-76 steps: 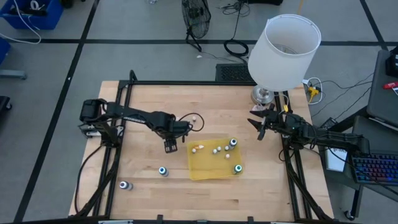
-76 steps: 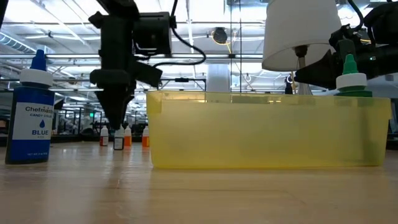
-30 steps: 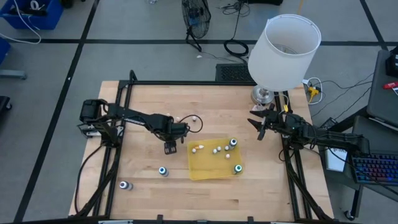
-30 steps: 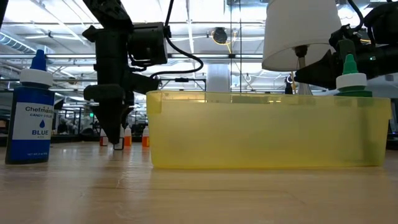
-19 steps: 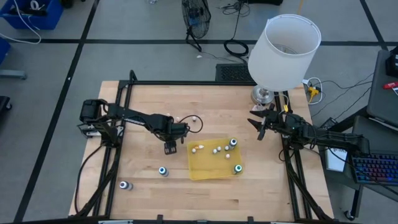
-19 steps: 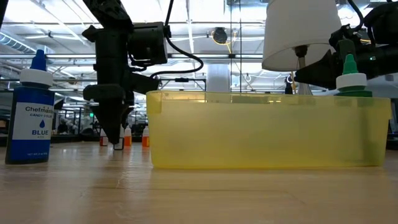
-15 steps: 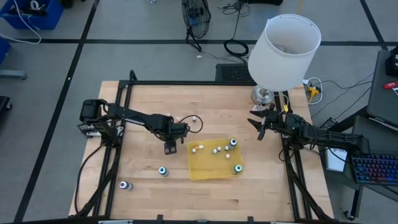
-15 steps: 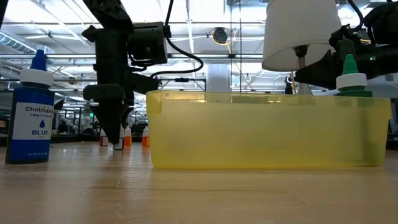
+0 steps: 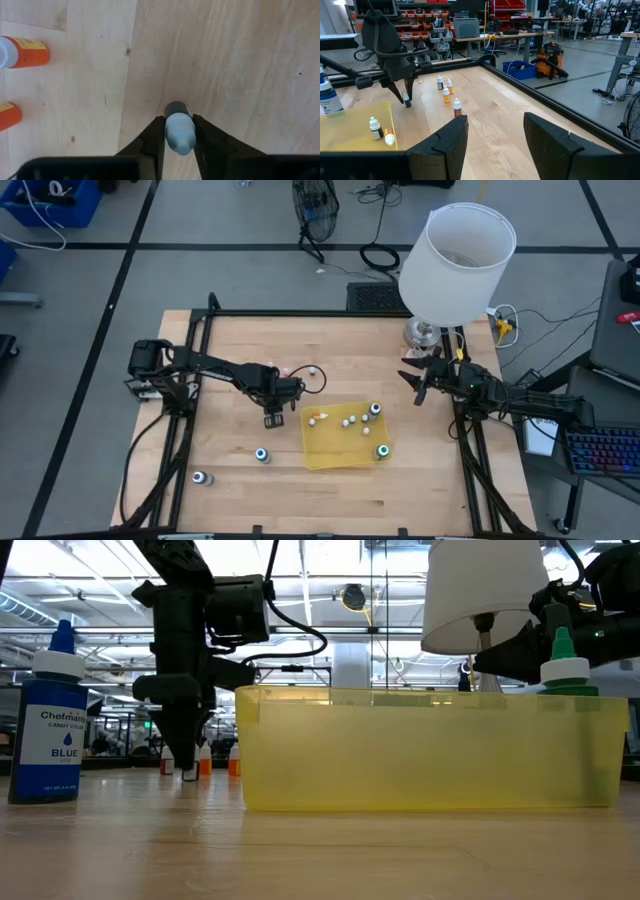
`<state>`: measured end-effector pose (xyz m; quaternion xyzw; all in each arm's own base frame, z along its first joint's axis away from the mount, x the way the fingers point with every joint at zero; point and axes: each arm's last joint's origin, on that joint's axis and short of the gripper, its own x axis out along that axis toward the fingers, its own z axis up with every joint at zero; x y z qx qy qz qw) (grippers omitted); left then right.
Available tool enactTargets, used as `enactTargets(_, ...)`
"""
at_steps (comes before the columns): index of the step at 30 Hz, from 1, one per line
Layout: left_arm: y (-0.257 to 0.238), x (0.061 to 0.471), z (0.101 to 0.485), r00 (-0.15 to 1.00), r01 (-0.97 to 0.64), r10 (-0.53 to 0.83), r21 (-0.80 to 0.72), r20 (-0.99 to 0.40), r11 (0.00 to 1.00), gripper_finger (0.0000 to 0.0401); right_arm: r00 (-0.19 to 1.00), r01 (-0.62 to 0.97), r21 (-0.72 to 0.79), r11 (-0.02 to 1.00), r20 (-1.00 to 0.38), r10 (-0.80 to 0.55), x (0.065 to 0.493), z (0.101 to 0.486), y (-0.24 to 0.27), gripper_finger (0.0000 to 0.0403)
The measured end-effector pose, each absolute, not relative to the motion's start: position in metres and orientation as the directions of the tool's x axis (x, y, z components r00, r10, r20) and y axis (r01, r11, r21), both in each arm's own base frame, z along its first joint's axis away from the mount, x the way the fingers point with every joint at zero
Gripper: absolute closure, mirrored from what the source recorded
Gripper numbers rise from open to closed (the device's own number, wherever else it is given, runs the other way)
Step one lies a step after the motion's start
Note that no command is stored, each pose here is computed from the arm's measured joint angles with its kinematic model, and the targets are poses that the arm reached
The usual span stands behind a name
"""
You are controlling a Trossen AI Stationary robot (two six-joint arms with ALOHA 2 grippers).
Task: Pick & Place food coloring
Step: Put the right small black food coloring bottle into the yellow bin
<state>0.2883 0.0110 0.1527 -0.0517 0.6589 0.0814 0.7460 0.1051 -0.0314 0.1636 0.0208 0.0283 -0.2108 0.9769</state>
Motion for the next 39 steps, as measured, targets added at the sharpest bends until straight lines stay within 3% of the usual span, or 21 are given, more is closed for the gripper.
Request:
enactTargets(8,0.011,0.289,0.155,0.114,-0.198,0.053,0.030,-0.992,0.980,0.0324,0.910,0.413,0.029,0.910,-0.064,-0.410,0.105,0.164,-0.031,0.0222)
enactTargets(14,0.004,0.306,0.190,0.134,-0.190,0.053,0.027,-0.990,0.981,0.0328,0.910,0.413,0.029,0.910,-0.064,-0.411,0.105,0.164,-0.031,0.0222)
enactTargets(20,-0.014,0.336,0.255,0.331,-0.110,0.046,0.010,-0.943,0.994,0.0328,0.910,0.413,0.029,0.910,-0.064,-0.410,0.105,0.164,-0.031,0.0222)
enactTargets(24,-0.025,0.357,0.285,0.425,-0.057,0.110,0.095,-0.898,0.994,0.0328,0.910,0.413,0.029,0.910,-0.064,-0.411,0.105,0.164,-0.031,0.0222)
enactTargets(27,-0.031,0.377,0.281,0.416,-0.013,0.111,0.116,-0.903,0.993,0.0329,0.910,0.413,0.029,0.910,-0.064,-0.411,0.105,0.164,-0.031,0.0222)
enactTargets(33,-0.047,0.416,0.235,0.289,0.181,0.053,0.109,-0.956,0.978,0.0329,0.910,0.413,0.029,0.910,-0.064,-0.411,0.105,0.164,-0.031,0.0222)
enactTargets(39,-0.053,0.437,0.211,0.262,0.262,0.010,0.081,-0.965,0.962,0.0329,0.910,0.413,0.029,0.910,-0.064,-0.410,0.105,0.164,-0.031,0.0222)
